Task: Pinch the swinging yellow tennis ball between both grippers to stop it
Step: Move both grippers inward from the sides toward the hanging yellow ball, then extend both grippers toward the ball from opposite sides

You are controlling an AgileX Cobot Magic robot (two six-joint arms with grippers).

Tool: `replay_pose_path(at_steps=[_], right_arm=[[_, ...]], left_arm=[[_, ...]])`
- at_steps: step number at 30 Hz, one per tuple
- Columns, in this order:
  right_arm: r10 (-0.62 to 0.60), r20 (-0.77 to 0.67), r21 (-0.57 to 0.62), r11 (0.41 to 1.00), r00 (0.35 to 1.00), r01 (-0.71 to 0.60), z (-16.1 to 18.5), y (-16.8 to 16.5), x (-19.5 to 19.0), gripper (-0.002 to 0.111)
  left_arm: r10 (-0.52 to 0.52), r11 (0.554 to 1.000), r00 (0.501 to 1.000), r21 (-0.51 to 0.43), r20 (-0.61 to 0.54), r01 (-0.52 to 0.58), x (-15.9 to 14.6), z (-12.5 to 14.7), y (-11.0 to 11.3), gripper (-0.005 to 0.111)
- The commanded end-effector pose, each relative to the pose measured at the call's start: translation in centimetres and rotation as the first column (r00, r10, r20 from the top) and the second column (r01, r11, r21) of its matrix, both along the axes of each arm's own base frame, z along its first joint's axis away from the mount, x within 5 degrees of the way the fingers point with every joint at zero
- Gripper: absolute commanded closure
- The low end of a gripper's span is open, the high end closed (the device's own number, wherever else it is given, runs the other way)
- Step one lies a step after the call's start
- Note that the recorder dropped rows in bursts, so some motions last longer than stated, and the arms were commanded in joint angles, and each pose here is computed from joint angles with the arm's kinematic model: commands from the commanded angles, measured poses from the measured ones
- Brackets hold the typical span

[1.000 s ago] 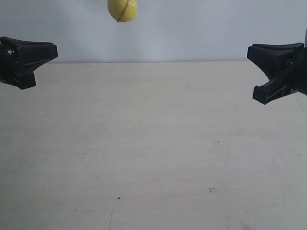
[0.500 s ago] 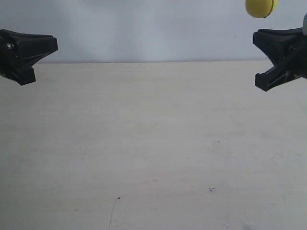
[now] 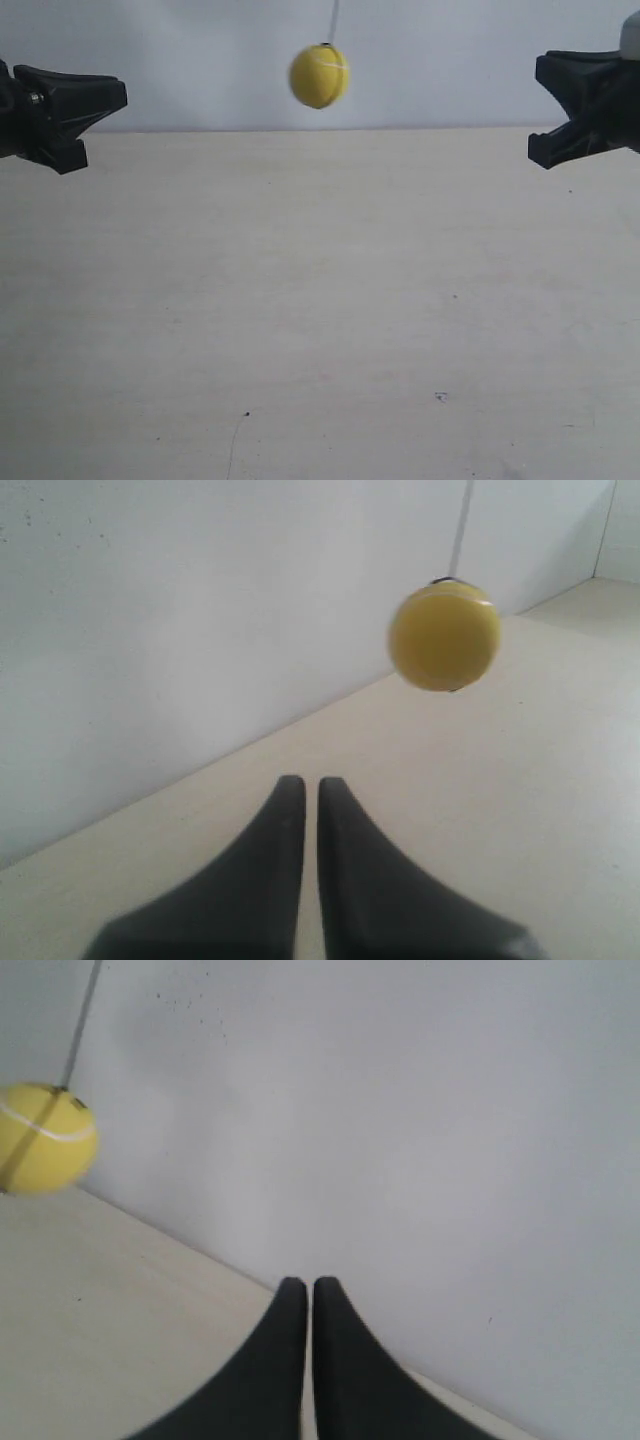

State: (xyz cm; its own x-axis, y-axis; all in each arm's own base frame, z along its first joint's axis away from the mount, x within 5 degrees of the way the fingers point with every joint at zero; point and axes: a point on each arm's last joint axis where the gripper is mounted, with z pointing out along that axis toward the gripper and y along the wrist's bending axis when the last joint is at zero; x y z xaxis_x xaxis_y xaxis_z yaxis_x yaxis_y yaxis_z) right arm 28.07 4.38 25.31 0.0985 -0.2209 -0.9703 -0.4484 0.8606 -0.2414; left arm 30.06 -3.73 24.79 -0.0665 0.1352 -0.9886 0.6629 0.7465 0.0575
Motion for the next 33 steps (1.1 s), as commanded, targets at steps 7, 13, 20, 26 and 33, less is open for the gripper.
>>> replay_pose_path(at_steps=[7,13,20,26,33], right_arm=[[0.091,-0.034,-0.016,0.996,0.995,-0.091,-0.8,0.7,4.4,0.108],[0.086,-0.017,-0.036,0.996,0.996,-0.087,-0.1,0.7,5.6,0.108],[0.084,-0.029,-0.07,0.994,0.996,-0.086,-1.5,0.7,6.3,0.108],[0.088,-0.057,-0.073,0.993,0.994,-0.092,-2.3,0.7,7.4,0.108],[0.102,-0.087,-0.052,0.993,0.991,-0.107,-3.9,0.9,8.6,0.108]], left_arm=[[0.012,1.0,0.997,0.025,0.07,-0.014,1.2,1.5,0.2,0.102],[0.02,0.999,0.996,0.033,0.09,-0.023,2.4,2.0,0.4,0.102],[-0.042,0.998,0.998,0.058,0.037,0.039,4.6,-0.2,-0.9,0.102],[-0.1,0.993,0.995,0.059,0.017,0.098,5.7,-1.1,-2.7,0.102],[-0.09,0.992,0.996,0.087,0.017,0.088,6.8,-1.2,-3.0,0.102]])
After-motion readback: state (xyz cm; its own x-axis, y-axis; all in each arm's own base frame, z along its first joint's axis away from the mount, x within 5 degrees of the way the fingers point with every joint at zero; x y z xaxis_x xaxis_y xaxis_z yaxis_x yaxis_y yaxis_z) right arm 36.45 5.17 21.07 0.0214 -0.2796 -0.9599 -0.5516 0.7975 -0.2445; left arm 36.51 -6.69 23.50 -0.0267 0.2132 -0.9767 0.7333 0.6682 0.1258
